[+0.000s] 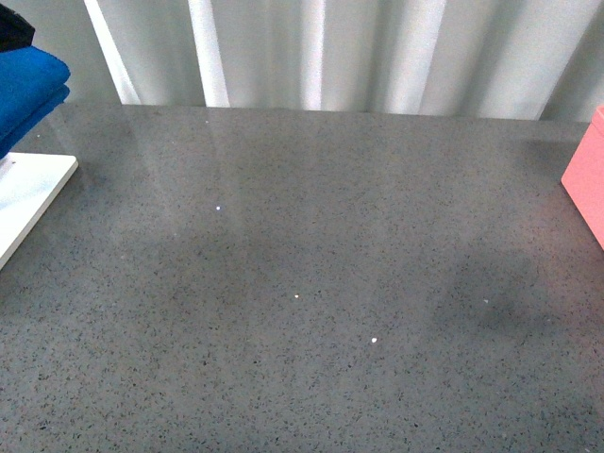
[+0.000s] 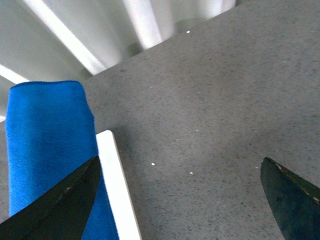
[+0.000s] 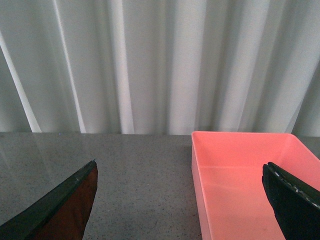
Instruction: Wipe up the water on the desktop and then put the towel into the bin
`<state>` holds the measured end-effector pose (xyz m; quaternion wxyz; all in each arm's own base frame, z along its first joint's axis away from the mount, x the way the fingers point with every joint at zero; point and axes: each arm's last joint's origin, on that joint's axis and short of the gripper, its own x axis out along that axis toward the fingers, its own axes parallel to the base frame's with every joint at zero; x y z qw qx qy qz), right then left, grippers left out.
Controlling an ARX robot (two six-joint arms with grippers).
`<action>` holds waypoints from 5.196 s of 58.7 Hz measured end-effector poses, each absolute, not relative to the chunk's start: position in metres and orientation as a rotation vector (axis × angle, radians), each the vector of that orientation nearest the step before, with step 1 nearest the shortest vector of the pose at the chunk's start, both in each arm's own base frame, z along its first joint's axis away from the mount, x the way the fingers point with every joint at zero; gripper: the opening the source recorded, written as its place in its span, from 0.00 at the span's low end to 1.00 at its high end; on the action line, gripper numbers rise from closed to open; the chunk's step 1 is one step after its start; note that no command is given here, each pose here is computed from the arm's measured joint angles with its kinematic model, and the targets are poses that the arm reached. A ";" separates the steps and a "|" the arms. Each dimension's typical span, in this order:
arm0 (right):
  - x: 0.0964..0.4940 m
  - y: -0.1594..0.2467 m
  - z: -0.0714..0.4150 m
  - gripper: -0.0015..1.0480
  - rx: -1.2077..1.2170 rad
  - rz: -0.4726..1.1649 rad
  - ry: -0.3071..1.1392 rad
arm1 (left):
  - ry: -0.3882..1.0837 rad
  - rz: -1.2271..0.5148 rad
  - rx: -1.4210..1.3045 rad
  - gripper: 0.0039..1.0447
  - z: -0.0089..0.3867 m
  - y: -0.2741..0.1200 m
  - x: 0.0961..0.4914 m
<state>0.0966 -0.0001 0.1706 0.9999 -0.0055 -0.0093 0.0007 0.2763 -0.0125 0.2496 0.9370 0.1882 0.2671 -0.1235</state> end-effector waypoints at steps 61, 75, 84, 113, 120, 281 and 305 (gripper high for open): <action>0.097 0.000 0.171 0.93 -0.011 0.001 -0.019 | 0.846 0.120 0.312 0.94 0.209 0.095 0.442; 0.097 0.000 0.171 0.93 -0.011 0.001 -0.019 | 0.889 0.122 0.286 0.94 0.189 0.097 0.444; 0.097 0.000 0.171 0.93 -0.011 0.001 -0.019 | 0.901 0.113 0.294 0.94 0.182 0.093 0.444; 0.097 0.000 0.171 0.93 -0.011 0.002 -0.019 | 0.895 0.109 0.256 0.40 0.180 0.098 0.440; 0.097 0.000 0.171 0.93 -0.011 0.001 -0.019 | 0.870 0.081 0.218 0.21 0.188 0.099 0.434; 0.337 0.129 0.195 0.93 0.473 1.311 0.199 | 0.347 -0.871 -0.280 0.04 0.301 -0.082 0.299; 0.357 0.174 0.192 0.93 0.502 1.391 0.205 | 0.341 -0.845 -0.275 0.04 0.301 -0.079 0.300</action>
